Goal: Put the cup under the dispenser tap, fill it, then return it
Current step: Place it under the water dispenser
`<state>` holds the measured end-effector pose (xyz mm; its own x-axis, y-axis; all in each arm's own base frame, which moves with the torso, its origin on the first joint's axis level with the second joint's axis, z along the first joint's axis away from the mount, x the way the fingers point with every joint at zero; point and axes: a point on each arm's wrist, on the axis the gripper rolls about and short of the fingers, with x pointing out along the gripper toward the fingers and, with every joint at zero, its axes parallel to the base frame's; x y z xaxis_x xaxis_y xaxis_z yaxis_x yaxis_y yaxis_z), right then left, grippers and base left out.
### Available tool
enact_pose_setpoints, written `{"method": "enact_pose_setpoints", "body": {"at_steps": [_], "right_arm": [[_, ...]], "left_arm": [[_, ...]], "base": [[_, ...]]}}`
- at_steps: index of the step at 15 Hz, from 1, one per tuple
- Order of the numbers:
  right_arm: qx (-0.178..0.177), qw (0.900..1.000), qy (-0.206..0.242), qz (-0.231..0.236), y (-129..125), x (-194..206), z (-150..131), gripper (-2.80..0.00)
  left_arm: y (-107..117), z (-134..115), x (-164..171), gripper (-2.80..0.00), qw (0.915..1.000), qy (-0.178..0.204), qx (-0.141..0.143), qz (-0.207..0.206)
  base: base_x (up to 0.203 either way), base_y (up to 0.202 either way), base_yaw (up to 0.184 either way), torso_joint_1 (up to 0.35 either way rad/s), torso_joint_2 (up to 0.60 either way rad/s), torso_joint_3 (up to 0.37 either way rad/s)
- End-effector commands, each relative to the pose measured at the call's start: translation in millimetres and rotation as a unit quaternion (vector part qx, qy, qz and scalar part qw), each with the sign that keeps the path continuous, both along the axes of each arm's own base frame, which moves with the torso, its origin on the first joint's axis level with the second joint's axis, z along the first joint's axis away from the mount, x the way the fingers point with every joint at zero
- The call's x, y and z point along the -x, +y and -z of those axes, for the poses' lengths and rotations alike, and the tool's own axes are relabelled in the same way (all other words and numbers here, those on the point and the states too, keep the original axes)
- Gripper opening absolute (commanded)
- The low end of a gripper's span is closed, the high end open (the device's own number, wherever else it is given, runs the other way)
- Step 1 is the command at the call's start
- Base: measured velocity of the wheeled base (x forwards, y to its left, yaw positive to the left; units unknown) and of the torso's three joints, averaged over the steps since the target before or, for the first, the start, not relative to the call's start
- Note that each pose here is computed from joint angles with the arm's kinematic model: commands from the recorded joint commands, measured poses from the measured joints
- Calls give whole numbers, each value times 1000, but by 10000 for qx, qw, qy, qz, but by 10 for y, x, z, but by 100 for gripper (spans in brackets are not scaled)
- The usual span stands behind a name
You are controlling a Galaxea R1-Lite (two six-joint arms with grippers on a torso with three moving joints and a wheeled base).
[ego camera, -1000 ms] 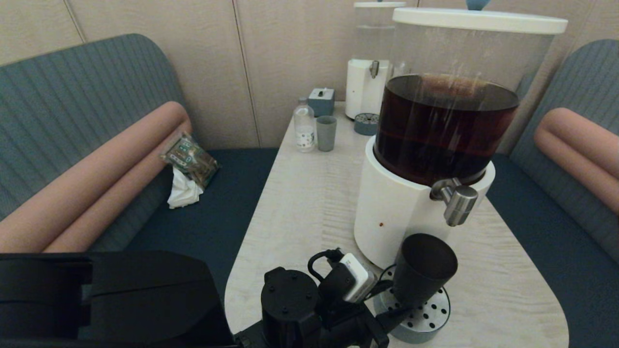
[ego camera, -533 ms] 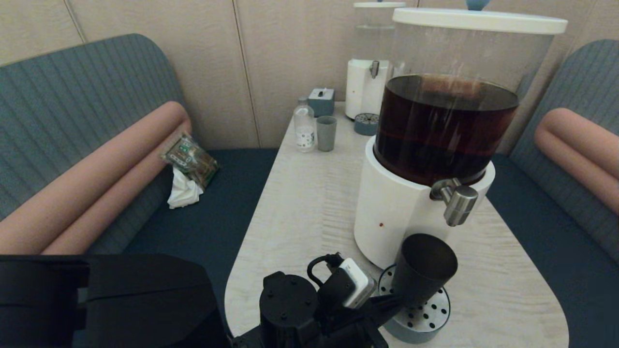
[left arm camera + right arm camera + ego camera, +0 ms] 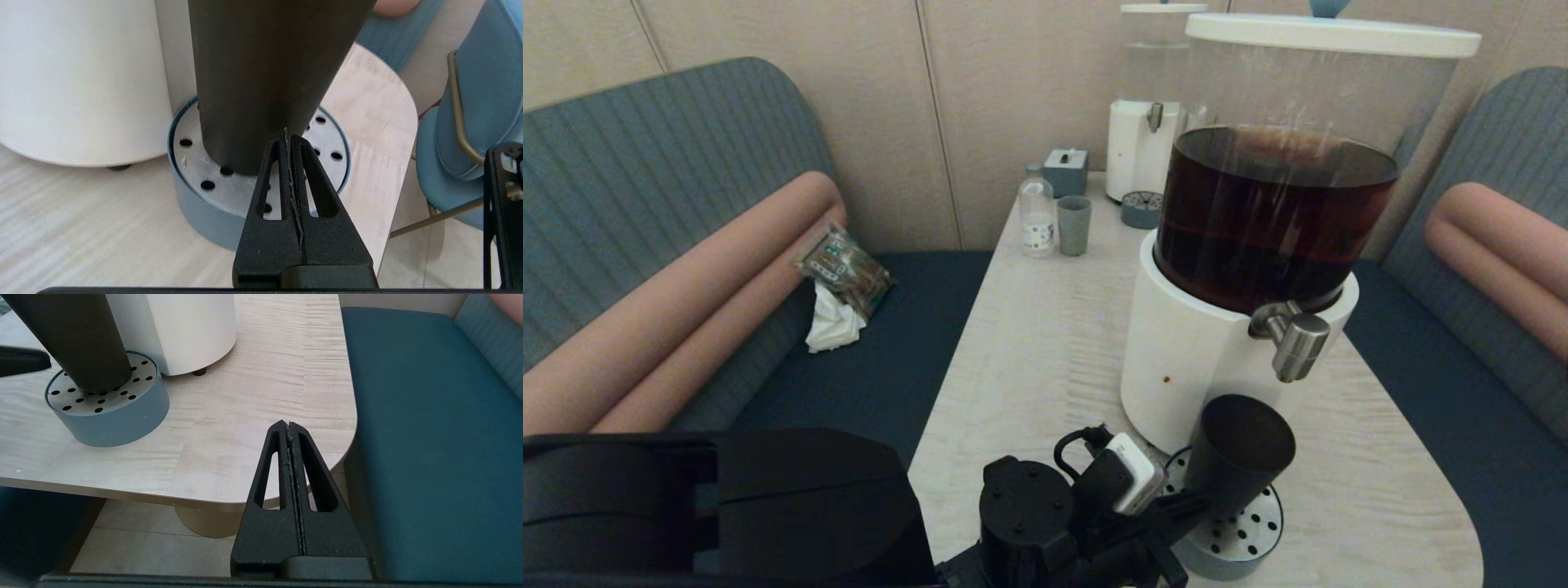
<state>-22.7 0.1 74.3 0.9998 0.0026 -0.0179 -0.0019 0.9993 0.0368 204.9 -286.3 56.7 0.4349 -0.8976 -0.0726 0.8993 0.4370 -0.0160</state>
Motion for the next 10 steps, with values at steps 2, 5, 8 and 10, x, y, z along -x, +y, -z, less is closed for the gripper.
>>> {"method": "enact_pose_setpoints", "body": {"at_steps": [2,5,8,10], "right_arm": [[7,10000,3,-3,0,0,0,-280],[4,10000,3,-3,0,0,0,-280],[0,10000,3,1,0,0,0,-280],[-4,10000,3,-3,0,0,0,-280]], "left_arm": [[18,23,10,-280,10000,19,-28,3],[38,31,-14,-280,10000,36,-36,-42],[47,17,-42,-280,10000,21,-8,-82],[51,8,-64,-280,9999,8,17,-111]], "base": [[0,0,0,0,0,0],[0,0,0,0,0,0],[0,0,0,0,0,0],[0,0,0,0,0,0]]}}
